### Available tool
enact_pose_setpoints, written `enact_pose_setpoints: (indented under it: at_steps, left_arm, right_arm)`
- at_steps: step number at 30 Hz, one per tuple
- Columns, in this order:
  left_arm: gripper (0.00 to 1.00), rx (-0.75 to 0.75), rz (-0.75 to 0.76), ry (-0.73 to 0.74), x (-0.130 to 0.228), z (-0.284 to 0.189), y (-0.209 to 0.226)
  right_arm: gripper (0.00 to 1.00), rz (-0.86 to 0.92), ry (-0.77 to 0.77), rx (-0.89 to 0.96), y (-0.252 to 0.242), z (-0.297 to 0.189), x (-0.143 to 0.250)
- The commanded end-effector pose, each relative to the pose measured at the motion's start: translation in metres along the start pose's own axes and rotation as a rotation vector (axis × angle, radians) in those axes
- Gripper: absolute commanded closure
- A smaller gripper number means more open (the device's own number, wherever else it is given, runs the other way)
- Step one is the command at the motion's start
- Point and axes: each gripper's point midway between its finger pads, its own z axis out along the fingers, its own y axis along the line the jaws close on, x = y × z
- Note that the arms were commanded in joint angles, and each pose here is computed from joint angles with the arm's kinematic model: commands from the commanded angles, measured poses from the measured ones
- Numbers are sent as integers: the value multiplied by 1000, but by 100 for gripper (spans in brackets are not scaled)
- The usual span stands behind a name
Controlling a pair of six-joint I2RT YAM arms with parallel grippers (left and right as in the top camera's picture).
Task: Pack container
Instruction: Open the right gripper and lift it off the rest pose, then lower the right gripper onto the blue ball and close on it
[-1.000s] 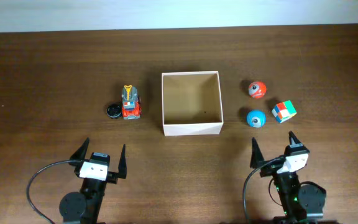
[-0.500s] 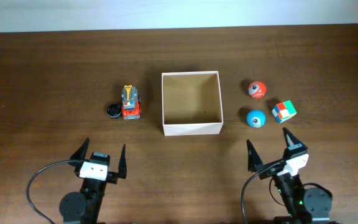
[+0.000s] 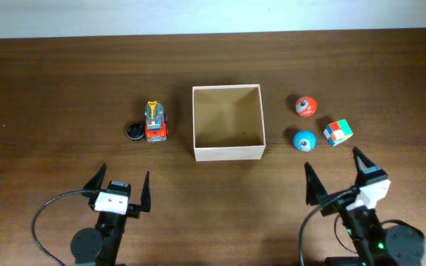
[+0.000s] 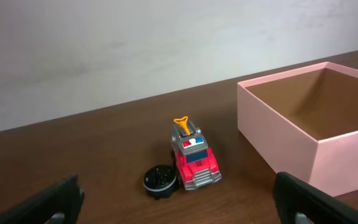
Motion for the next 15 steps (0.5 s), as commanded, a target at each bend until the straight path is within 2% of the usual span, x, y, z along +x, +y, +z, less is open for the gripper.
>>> enact_pose_setpoints:
  at_steps: [1,7,15]
  left_arm:
    - [1,18,9,-5,1,0,-4]
    - [1,18,9,-5,1,0,-4]
    - [1,18,9,-5,1,0,-4]
  right_arm:
    - [1,-38,-40,8,5,-17,-37]
    - [1,-109,136,2,13,-46,-23]
    - [1,-97,143,8,12,-45,-30]
